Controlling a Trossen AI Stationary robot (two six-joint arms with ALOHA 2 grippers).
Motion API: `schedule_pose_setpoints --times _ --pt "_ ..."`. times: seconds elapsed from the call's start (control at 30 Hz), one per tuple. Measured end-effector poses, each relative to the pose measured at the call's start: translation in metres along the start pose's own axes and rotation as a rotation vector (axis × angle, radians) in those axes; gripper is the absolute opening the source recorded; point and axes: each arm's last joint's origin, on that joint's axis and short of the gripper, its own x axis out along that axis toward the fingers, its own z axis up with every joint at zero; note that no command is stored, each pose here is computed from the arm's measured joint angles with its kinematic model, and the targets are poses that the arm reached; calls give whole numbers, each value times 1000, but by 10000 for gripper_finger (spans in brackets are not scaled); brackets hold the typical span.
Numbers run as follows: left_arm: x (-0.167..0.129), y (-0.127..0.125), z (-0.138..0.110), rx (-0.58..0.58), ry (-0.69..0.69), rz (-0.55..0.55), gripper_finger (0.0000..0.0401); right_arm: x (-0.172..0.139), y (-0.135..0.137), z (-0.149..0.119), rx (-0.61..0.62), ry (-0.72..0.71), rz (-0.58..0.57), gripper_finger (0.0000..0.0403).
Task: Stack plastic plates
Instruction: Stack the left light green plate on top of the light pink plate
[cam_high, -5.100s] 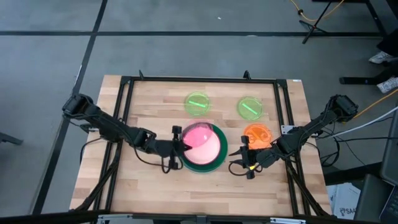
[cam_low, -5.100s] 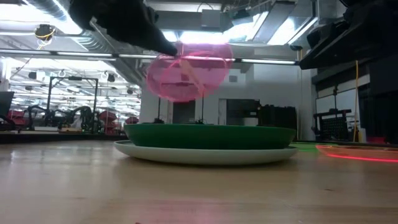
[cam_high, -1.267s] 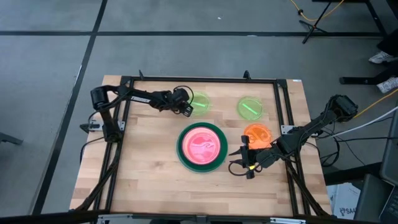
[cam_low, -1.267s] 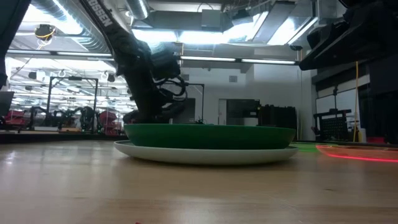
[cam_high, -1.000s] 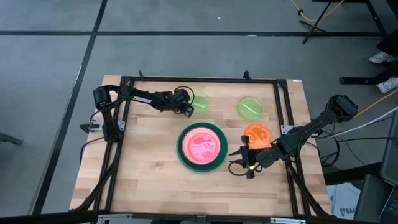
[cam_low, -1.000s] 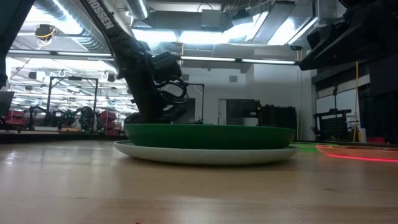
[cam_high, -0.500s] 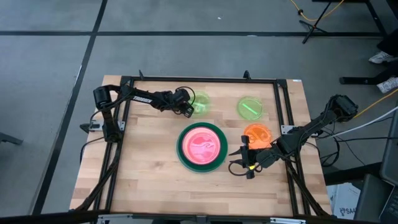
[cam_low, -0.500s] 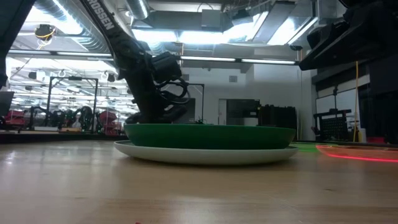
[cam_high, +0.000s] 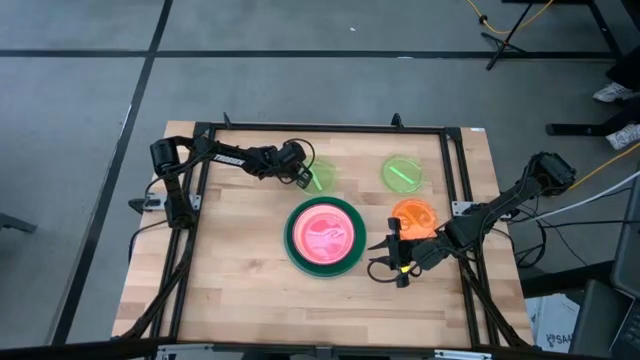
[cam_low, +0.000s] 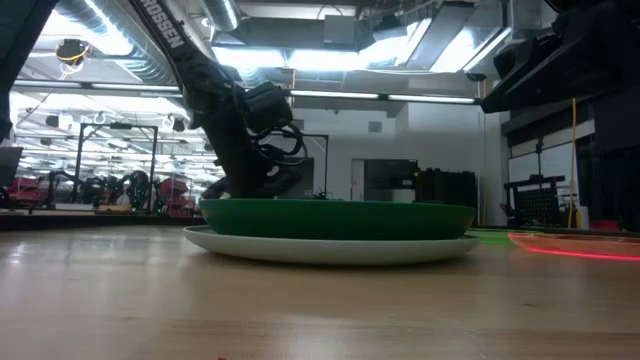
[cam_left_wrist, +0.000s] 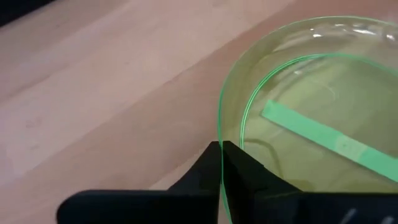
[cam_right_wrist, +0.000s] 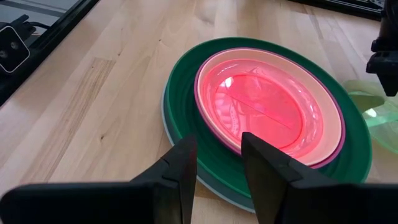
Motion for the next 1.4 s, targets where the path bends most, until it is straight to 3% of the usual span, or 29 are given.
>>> schedule_pose_setpoints --times 0.67,1.1,1.4 --pt "-8 12 10 24 -19 20 1 0 0 0 -1 1 0 117" --pt "-69 17 35 45 -175 -33 0 0 -1 0 -2 -2 -18 117" --pt "-111 7 40 56 -269 -151 0 0 -1 0 -2 -2 -18 117"
